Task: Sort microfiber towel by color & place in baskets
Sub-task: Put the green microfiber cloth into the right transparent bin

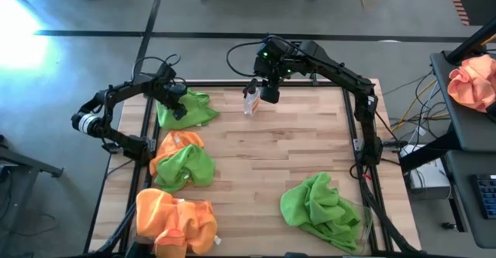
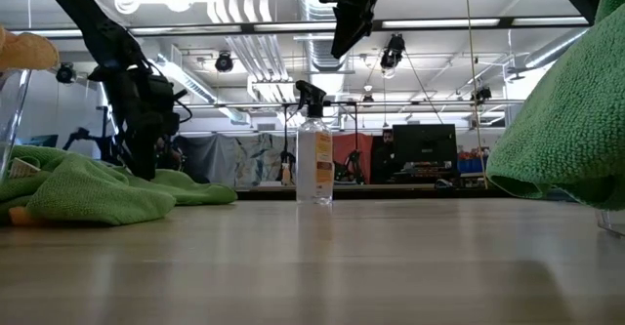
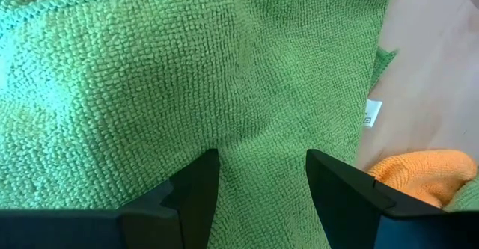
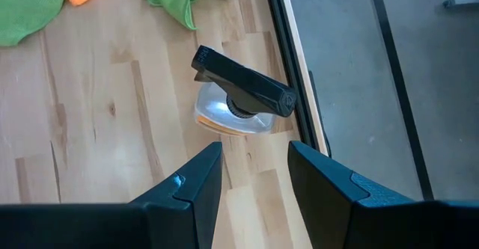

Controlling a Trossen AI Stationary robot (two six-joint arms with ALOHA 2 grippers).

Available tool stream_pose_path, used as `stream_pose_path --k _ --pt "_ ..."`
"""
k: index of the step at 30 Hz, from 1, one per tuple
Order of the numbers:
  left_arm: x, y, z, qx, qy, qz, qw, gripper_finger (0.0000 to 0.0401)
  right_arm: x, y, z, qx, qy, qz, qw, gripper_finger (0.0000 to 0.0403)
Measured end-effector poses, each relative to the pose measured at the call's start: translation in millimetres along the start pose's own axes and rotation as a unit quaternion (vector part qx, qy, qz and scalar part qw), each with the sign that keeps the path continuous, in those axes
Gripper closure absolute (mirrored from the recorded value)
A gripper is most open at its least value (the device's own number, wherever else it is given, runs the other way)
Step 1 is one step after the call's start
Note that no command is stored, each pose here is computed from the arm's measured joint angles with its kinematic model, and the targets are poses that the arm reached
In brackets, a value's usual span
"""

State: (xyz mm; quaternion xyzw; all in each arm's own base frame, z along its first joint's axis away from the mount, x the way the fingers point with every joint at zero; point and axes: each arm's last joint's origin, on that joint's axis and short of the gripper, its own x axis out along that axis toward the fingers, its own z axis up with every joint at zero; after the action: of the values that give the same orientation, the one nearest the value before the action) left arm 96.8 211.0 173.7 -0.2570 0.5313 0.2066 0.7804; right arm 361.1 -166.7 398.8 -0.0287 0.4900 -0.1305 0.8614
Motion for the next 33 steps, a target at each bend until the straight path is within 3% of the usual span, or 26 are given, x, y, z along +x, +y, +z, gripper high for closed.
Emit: stream_pose_path --k 33 --pt "0.0 0.0 0.8 -0.007 -0.007 -0.004 1.000 0.0216 0.0 0.0 0.0 0.000 0.000 0.000 1.000 0.0255"
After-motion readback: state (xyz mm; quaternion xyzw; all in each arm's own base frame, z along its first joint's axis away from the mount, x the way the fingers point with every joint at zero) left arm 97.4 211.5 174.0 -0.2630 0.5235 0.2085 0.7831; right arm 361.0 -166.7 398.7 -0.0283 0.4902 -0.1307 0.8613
